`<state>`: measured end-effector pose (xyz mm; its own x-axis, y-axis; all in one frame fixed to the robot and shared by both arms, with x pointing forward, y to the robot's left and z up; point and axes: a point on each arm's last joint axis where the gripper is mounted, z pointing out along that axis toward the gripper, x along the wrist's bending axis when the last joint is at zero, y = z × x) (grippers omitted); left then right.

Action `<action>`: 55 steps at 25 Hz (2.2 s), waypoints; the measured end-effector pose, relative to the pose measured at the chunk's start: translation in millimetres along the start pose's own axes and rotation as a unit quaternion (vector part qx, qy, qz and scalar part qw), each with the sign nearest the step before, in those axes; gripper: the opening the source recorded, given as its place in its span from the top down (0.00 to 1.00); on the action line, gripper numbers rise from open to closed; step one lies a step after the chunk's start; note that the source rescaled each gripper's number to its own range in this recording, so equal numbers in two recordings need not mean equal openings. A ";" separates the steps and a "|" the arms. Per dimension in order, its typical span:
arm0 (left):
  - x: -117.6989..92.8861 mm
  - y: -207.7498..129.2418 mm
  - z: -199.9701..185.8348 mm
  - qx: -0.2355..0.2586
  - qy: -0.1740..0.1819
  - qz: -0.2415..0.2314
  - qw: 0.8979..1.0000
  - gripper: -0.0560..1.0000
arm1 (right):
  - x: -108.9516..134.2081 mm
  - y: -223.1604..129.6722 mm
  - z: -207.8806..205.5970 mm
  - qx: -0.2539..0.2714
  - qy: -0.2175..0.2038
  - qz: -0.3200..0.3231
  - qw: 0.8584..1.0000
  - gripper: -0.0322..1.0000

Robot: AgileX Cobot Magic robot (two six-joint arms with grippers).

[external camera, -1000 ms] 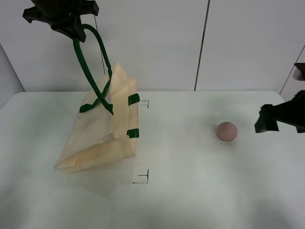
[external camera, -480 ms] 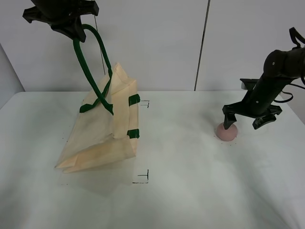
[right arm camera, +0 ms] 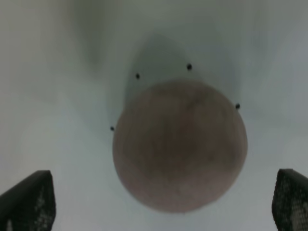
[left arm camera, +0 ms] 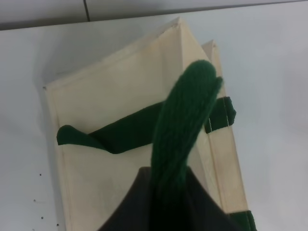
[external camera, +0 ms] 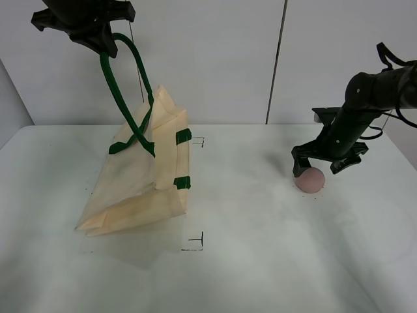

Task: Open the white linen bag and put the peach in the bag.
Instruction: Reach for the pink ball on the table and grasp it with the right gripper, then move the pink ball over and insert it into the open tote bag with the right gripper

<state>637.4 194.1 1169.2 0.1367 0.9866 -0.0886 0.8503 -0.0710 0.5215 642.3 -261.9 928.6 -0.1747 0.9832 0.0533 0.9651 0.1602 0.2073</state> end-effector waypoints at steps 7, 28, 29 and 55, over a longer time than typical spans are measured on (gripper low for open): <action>0.0 0.0 0.0 0.000 0.000 0.000 1.000 0.95 | -3.4 3.8 36.2 -0.010 -0.005 0.002 1.000 0.00; -0.2 0.0 0.0 0.000 -0.001 0.000 1.000 0.95 | 10.2 16.5 -34.7 -0.077 0.035 -0.008 0.996 0.97; -0.6 -0.1 0.0 0.000 -0.003 -0.001 1.000 0.95 | 14.8 21.1 -48.6 -0.087 0.037 -0.019 0.995 0.97; -1.4 -0.7 -13.5 -0.013 -0.009 0.011 1.000 0.95 | 257.3 51.9 -22.1 -0.193 0.285 -0.287 0.894 0.97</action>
<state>629.8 194.8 1180.4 0.1640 0.9821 -0.0929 0.8341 -0.0878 0.5446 643.2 -2.5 974.6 -0.7970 0.5270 0.2953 0.5639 0.4738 0.6764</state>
